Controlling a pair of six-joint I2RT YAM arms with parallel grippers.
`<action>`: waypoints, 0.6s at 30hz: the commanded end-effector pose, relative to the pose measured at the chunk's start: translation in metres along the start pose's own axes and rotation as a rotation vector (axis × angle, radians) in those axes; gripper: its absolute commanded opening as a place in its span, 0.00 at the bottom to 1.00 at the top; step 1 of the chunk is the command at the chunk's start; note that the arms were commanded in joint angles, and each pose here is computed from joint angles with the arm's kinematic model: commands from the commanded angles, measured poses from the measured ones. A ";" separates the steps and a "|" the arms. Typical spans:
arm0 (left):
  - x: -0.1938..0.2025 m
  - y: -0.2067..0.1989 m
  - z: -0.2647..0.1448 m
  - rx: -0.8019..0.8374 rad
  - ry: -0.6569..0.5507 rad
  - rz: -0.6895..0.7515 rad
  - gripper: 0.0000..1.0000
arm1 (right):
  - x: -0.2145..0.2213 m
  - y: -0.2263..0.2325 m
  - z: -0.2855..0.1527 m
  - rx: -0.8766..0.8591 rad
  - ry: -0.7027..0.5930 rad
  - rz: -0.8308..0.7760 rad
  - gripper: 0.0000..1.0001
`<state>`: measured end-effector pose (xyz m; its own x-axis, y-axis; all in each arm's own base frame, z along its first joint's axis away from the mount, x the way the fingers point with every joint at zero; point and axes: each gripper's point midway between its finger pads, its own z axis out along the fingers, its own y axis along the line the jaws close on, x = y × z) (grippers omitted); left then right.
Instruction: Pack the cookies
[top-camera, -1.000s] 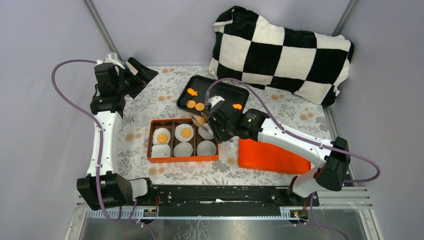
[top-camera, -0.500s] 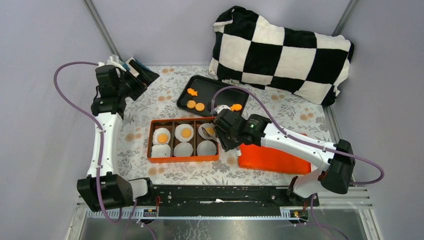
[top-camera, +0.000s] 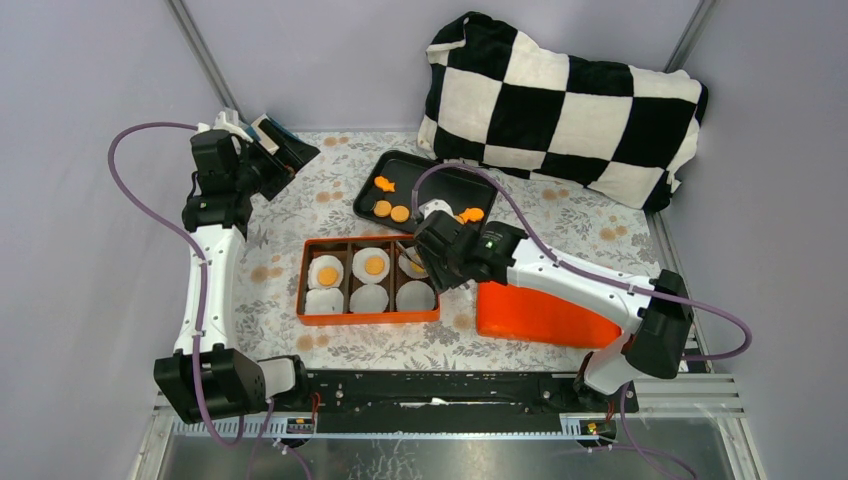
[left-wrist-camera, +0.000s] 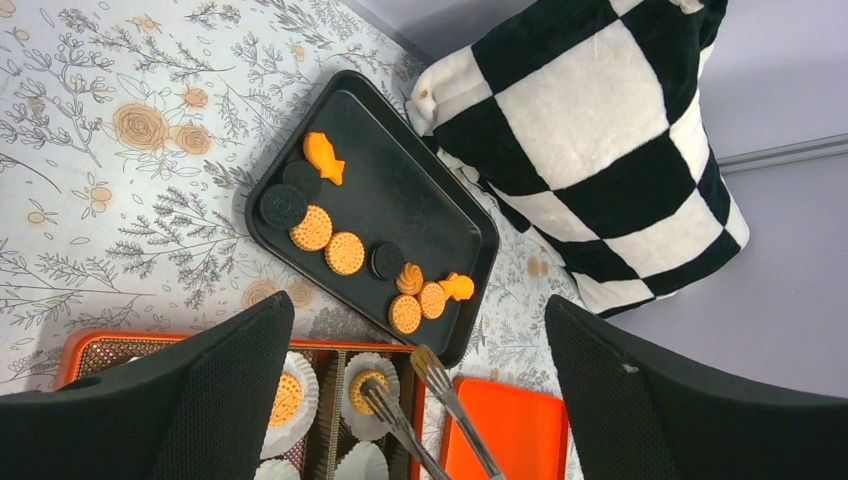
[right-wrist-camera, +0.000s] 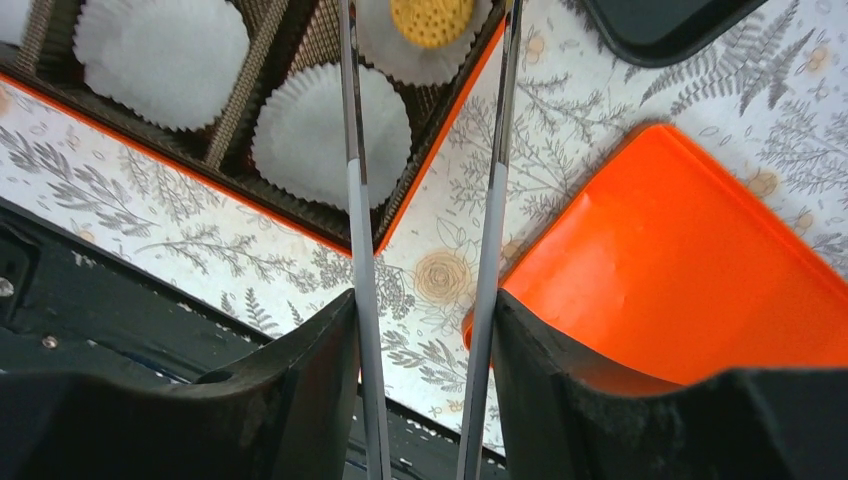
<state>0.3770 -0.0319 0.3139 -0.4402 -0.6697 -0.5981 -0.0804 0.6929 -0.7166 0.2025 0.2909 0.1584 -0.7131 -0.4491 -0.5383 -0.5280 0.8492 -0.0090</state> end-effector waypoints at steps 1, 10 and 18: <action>-0.005 -0.014 -0.005 0.059 -0.025 0.061 0.99 | -0.034 0.000 -0.026 -0.005 -0.116 0.014 0.53; -0.007 -0.019 -0.004 0.084 -0.022 0.056 0.99 | -0.059 -0.045 -0.075 0.157 -0.289 0.053 0.57; -0.008 -0.021 0.001 0.092 -0.010 0.050 0.99 | -0.040 -0.099 -0.024 0.304 -0.138 0.126 0.58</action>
<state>0.3764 -0.0375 0.3163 -0.4566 -0.6572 -0.5997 -0.0462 0.6907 -0.7217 0.2502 0.2443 0.2224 -0.6386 -0.3327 -0.6939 -0.3508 0.9284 -0.1224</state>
